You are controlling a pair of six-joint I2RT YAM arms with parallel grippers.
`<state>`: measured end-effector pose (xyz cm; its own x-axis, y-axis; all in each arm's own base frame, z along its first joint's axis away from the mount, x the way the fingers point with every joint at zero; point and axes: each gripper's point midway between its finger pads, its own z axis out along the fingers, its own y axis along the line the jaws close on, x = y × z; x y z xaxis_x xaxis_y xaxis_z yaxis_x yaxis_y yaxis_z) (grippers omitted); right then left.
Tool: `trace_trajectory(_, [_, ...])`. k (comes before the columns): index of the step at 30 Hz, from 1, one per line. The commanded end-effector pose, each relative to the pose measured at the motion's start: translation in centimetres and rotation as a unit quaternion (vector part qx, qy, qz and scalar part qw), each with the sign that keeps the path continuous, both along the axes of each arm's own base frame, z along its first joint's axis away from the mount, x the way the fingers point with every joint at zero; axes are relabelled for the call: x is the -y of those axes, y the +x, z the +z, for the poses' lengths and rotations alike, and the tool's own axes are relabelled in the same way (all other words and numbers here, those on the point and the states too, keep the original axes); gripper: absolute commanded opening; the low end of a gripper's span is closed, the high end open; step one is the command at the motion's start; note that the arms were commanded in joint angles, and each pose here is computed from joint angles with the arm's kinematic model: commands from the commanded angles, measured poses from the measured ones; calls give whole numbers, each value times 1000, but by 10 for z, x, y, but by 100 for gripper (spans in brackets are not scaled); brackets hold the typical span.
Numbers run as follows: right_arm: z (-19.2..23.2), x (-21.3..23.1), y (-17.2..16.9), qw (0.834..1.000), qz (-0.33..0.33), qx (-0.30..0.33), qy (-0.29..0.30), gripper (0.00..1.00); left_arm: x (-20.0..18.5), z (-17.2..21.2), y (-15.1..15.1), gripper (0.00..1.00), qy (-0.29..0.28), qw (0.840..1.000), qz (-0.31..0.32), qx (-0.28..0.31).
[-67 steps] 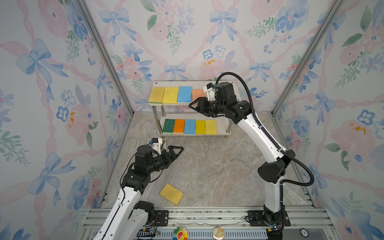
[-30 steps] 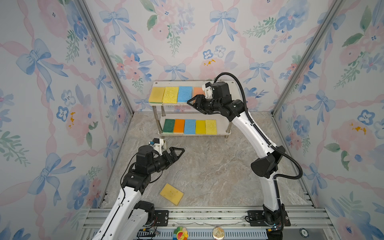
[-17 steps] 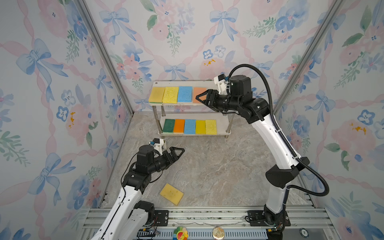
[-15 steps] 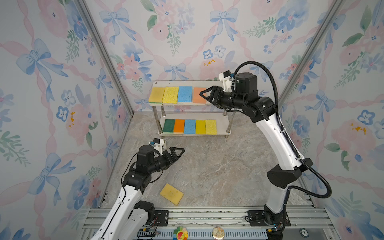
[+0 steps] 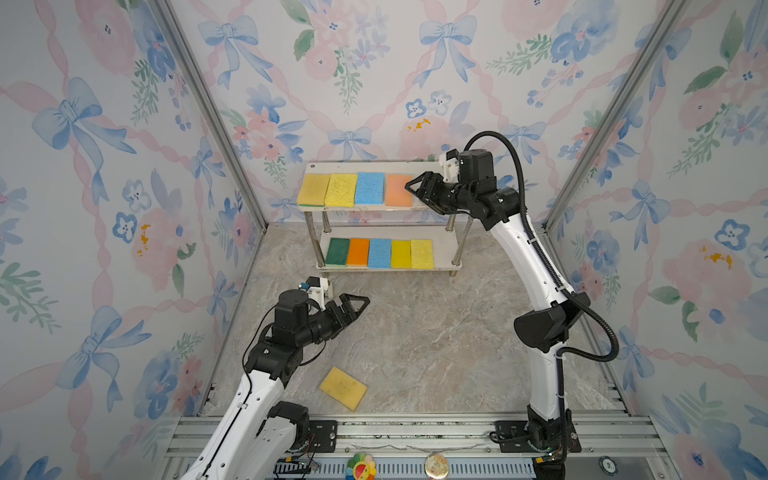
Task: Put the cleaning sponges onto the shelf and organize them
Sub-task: 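Press the pink-orange sponge flush against the blue sponge with the right gripper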
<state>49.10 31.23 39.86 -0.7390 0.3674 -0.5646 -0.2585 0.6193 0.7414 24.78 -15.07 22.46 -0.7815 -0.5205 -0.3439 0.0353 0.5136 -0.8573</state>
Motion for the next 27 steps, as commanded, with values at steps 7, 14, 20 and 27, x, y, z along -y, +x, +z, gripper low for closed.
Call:
trace_trajectory(7, [-8,-14,14,999,5,-13,33,70,-1,-2,-2,98,12,1000,-5,4])
trace_trajectory(14, [-9,-23,20,999,8,-14,49,70,-2,-2,-2,98,16,1000,-5,5])
trace_trajectory(20, [-13,-28,24,998,12,-20,60,70,-3,-2,-2,98,18,1000,-4,6])
trace_trajectory(27, [-17,-34,26,998,17,-21,64,70,-4,-3,-3,98,18,1000,-3,5])
